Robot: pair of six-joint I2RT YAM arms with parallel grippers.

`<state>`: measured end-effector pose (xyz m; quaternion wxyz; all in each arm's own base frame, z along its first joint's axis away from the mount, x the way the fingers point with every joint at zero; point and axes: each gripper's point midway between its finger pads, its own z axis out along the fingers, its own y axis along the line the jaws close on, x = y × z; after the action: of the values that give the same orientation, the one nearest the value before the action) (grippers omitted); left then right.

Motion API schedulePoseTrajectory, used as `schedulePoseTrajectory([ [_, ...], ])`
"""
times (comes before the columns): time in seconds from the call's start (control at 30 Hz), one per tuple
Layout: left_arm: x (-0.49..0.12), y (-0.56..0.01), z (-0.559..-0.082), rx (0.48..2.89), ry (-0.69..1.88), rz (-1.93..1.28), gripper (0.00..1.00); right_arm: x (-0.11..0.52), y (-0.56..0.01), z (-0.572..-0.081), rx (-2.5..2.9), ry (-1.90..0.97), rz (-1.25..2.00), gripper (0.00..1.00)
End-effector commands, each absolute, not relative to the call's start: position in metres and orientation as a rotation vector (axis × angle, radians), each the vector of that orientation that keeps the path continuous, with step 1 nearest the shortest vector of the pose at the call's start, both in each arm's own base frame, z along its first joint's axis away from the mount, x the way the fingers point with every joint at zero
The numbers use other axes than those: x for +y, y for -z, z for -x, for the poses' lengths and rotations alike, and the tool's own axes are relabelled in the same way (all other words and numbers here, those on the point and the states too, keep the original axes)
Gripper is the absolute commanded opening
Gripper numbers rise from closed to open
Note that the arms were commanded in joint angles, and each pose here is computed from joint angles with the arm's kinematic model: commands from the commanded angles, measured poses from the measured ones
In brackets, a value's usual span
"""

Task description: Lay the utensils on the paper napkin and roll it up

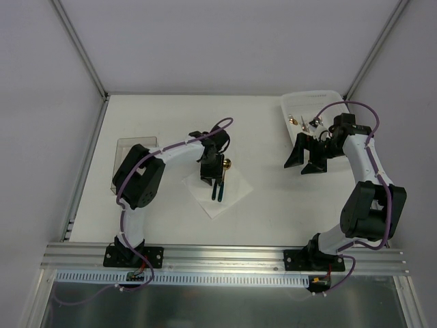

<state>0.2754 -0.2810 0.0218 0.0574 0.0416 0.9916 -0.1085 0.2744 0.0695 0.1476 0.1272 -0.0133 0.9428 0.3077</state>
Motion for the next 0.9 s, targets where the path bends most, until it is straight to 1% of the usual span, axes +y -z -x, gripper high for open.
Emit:
schedulePoseTrajectory([
  [0.0,-0.291,-0.074,-0.272,2.905,0.465,-0.128,0.37,0.073,-0.157,-0.274,2.722,-0.935,0.059,0.99],
  [0.1,-0.290,-0.104,-0.275,2.828,0.512,-0.112,0.43,0.074,-0.156,-0.276,2.720,-0.947,0.071,0.99],
  [0.13,-0.288,-0.111,-0.276,2.807,0.515,-0.108,0.48,0.075,-0.155,-0.276,2.719,-0.949,0.074,0.99],
  [0.17,-0.287,-0.117,-0.276,2.794,0.524,-0.099,0.50,0.076,-0.155,-0.278,2.713,-0.949,0.080,0.99],
  [0.23,-0.277,-0.128,-0.275,2.767,0.543,-0.056,0.50,0.079,-0.151,-0.279,2.720,-0.962,0.074,0.99],
  [0.27,-0.269,-0.124,-0.270,2.781,0.534,-0.039,0.49,0.082,-0.149,-0.281,2.718,-0.966,0.087,0.99],
  [0.3,-0.263,-0.133,-0.271,2.754,0.545,-0.025,0.48,0.084,-0.147,-0.282,2.726,-0.970,0.093,0.99],
  [0.37,-0.251,-0.127,-0.264,2.750,0.506,-0.079,0.44,0.093,-0.138,-0.281,2.753,-0.983,0.129,0.95],
  [0.4,-0.248,-0.135,-0.260,2.719,0.525,-0.108,0.43,0.097,-0.135,-0.281,2.761,-0.989,0.145,0.93],
  [0.43,-0.245,-0.135,-0.257,2.705,0.523,-0.157,0.41,0.100,-0.133,-0.280,2.764,-0.995,0.160,0.88],
  [0.47,-0.241,-0.126,-0.248,2.718,0.530,-0.190,0.36,0.109,-0.129,-0.279,2.777,-1.011,0.190,0.85],
  [0.5,-0.239,-0.135,-0.243,2.677,0.565,-0.225,0.34,0.111,-0.127,-0.279,2.779,-1.020,0.194,0.82],
  [0.53,-0.237,-0.135,-0.239,2.653,0.576,-0.300,0.33,0.119,-0.125,-0.277,2.784,-1.036,0.229,0.76],
  [0.57,-0.235,-0.135,-0.235,2.636,0.584,-0.335,0.32,0.128,-0.124,-0.275,2.787,-1.042,0.278,0.72],
  [0.6,-0.229,-0.134,-0.226,2.617,0.587,-0.390,0.30,0.133,-0.121,-0.274,2.795,-1.051,0.303,0.66],
  [0.67,-0.224,-0.136,-0.218,2.589,0.587,-0.425,0.29,0.149,-0.120,-0.269,2.796,-1.063,0.388,0.61],
  [0.7,-0.219,-0.140,-0.212,2.548,0.598,-0.426,0.29,0.155,-0.120,-0.267,2.787,-1.071,0.422,0.56],
  [0.77,-0.214,-0.145,-0.209,2.496,0.614,-0.414,0.29,0.173,-0.118,-0.263,2.746,-1.043,0.548,0.51],
  [0.8,-0.210,-0.150,-0.206,2.454,0.628,-0.399,0.30,0.179,-0.117,-0.261,2.720,-1.011,0.608,0.51],
  [0.83,-0.207,-0.152,-0.204,2.446,0.642,-0.372,0.31,0.177,-0.113,-0.257,2.702,-0.903,0.663,0.51],
  [0.87,-0.203,-0.156,-0.204,2.437,0.667,-0.322,0.31,0.193,-0.112,-0.257,2.614,-0.828,0.797,0.51],
])
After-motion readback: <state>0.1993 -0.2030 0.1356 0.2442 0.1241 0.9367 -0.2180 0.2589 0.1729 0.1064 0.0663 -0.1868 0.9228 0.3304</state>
